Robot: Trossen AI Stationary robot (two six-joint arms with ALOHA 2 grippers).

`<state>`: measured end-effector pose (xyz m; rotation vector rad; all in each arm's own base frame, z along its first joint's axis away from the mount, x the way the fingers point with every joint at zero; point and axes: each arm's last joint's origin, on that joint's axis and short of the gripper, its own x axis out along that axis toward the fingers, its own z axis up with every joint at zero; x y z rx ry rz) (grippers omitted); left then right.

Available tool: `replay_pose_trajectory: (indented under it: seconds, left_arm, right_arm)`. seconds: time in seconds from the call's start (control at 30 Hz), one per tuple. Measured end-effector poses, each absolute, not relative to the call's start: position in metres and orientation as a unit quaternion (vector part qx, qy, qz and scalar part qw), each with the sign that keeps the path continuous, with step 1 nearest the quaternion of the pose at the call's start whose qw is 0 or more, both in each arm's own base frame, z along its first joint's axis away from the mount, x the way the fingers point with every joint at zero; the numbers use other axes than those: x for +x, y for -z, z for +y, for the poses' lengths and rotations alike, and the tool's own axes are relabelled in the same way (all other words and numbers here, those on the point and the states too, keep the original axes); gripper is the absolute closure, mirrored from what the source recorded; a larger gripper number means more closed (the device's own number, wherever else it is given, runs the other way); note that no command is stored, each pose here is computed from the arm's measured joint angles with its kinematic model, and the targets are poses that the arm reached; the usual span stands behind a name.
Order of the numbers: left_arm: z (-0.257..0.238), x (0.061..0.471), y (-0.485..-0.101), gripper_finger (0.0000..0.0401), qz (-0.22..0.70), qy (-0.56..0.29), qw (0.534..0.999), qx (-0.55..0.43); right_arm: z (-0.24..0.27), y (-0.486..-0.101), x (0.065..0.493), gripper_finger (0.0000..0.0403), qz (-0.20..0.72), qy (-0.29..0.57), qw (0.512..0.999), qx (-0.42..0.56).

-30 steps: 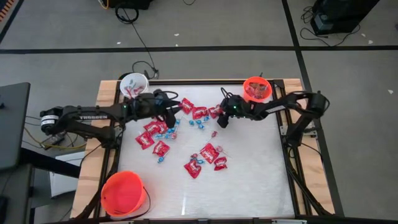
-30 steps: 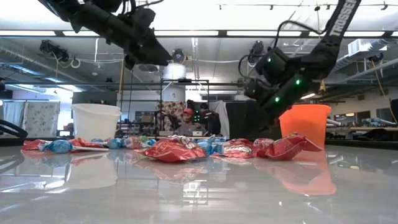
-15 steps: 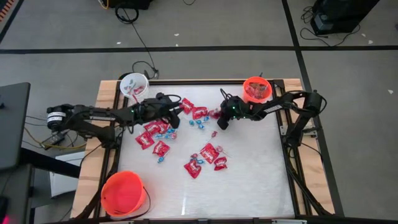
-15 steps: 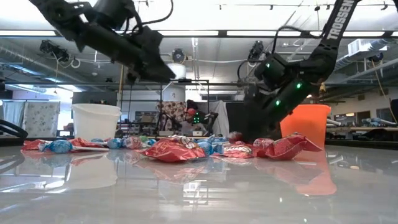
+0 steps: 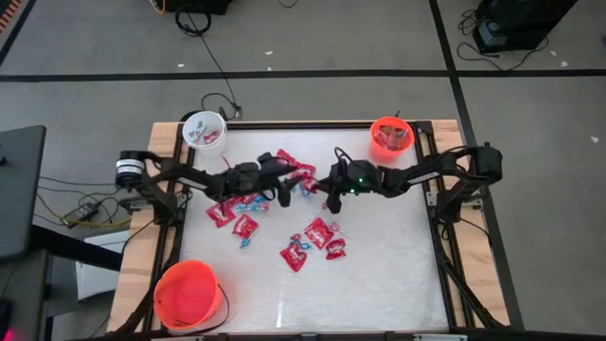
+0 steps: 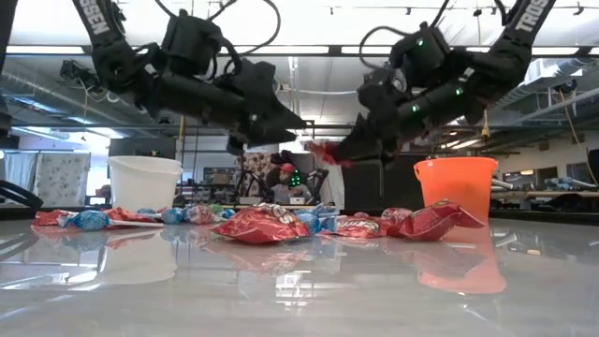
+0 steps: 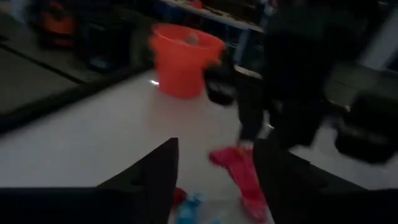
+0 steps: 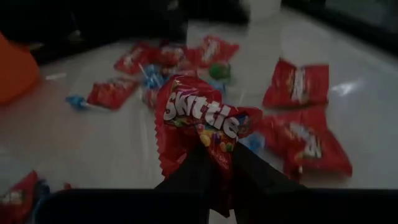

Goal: Sort candy by brand, put in halloween buckets
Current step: Put the red candy pack into the white bucket

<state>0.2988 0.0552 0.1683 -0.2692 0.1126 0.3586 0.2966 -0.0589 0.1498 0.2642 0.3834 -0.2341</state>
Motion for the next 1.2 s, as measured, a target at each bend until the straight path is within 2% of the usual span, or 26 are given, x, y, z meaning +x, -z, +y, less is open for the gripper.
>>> replay_pose_trajectory:
  seconds: [0.2,0.4,0.57,0.7,0.83,0.87,1.03,1.2]
  left_arm:
    - [0.050,0.303,-0.164,0.0141,0.058,-0.120,0.987,-0.095]
    - [0.048,0.305,-0.168,0.0144,0.038,-0.124,0.989,-0.076]
    - [0.050,0.305,-0.164,0.0199,0.049,-0.142,0.984,-0.094]
    - [0.049,0.305,-0.164,0.0276,0.050,-0.140,0.984,-0.094]
    - [0.049,0.305,-0.164,0.0373,0.044,-0.141,0.983,-0.105]
    - [0.049,0.305,-0.164,0.0386,0.044,-0.141,0.983,-0.108]
    - [0.055,0.296,-0.179,0.0396,0.058,-0.160,0.979,-0.109]
    - [0.066,0.260,-0.212,0.0398,0.109,-0.237,0.958,-0.117]
  right_arm:
    - [-0.057,-0.159,0.296,0.0357,0.163,0.130,0.969,0.132]
    - [-0.057,-0.162,0.297,0.0356,0.156,0.123,0.971,0.132]
    - [-0.056,-0.162,0.297,0.0355,0.155,0.119,0.972,0.132]
    - [-0.056,-0.162,0.297,0.0355,0.154,0.112,0.973,0.133]
    - [-0.056,-0.163,0.297,0.0355,0.152,0.112,0.973,0.134]
    - [-0.056,-0.163,0.297,0.0354,0.151,0.113,0.972,0.137]
    - [-0.057,-0.165,0.298,0.0337,0.143,0.135,0.969,0.151]
    - [-0.061,-0.152,0.291,0.0294,0.208,0.154,0.953,0.159]
